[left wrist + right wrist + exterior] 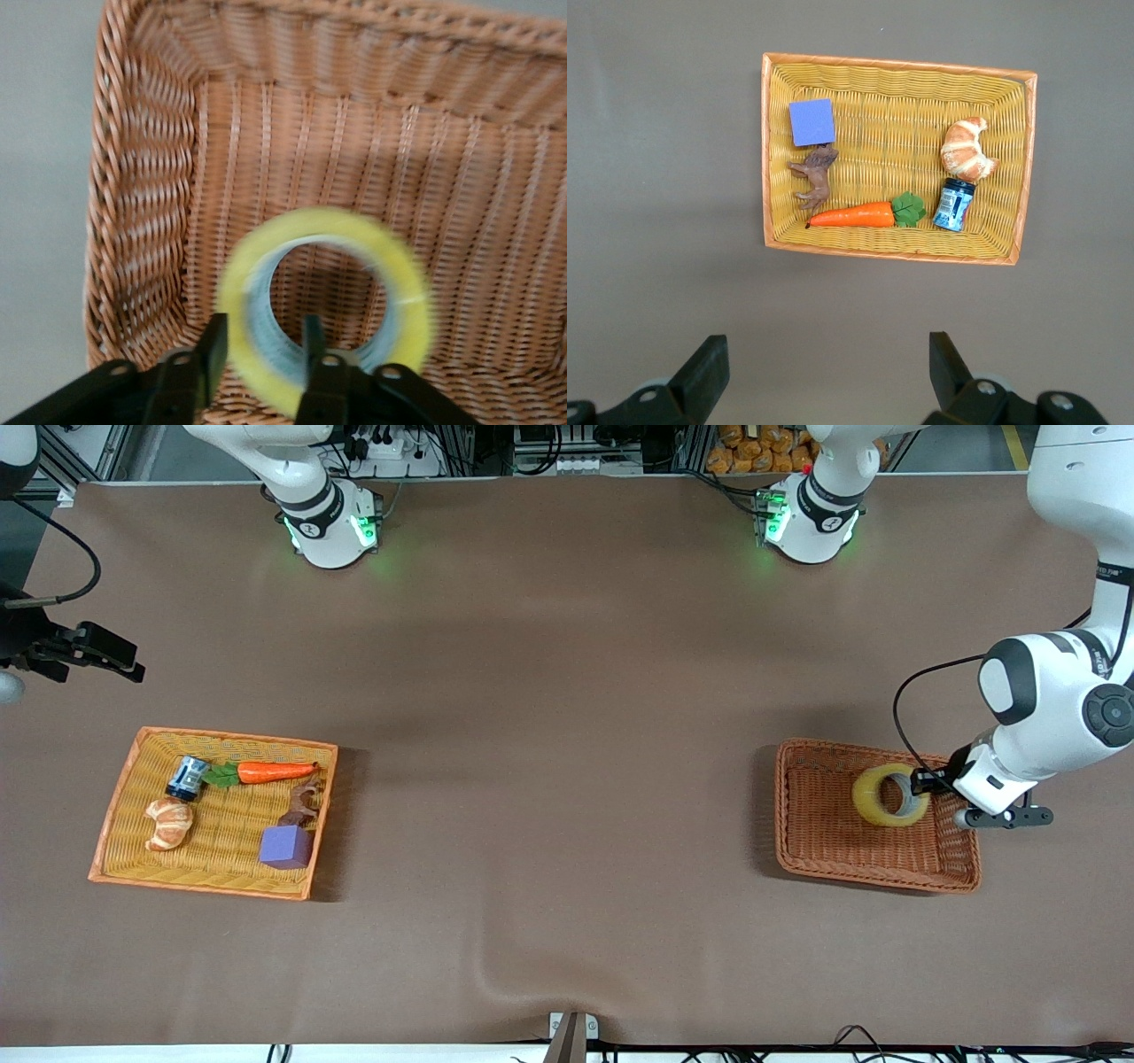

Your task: Transfer tape with both arms

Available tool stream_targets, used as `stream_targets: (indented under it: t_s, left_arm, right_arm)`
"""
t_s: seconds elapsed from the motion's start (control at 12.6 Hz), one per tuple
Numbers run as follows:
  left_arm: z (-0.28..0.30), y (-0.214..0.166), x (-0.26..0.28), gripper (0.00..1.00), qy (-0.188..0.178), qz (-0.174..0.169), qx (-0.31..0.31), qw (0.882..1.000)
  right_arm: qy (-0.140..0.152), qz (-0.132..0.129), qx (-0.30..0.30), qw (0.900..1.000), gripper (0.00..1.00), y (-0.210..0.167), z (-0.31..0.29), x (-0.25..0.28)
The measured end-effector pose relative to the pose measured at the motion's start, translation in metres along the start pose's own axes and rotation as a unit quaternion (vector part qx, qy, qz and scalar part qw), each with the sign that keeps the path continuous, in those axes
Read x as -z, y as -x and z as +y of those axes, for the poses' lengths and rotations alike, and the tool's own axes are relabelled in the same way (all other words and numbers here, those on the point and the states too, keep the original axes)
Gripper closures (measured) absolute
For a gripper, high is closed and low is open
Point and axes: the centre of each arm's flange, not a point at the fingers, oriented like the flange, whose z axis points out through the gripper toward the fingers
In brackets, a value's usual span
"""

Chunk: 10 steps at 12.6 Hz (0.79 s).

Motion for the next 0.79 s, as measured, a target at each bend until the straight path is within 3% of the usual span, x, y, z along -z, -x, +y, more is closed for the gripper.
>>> stream_targets:
  t_s: [0.32, 0.4, 0.55, 0.79]
  left_arm:
    - [-0.008, -0.043, 0.079, 0.06, -0.045, 0.07, -0.027, 0.996]
    - [-0.011, -0.053, 0.107, 0.0, -0.051, 0.094, -0.025, 0.994]
    - [-0.014, -0.066, 0.162, 0.0, -0.059, 0.13, -0.021, 0.99]
    - [-0.002, -0.057, 0.228, 0.0, -0.057, 0.113, -0.022, 0.992]
  right_arm:
    - [0.0, 0.0, 0.0, 1.0, 0.0, 0.0, 0.0, 0.0]
    - [0.0, 0.0, 0.0, 1.0, 0.0, 0.0, 0.0, 0.0]
    - [0.0, 0.0, 0.0, 1.0, 0.0, 0.0, 0.0, 0.0]
    - [0.0, 0.0, 0.0, 1.0, 0.0, 0.0, 0.0, 0.0]
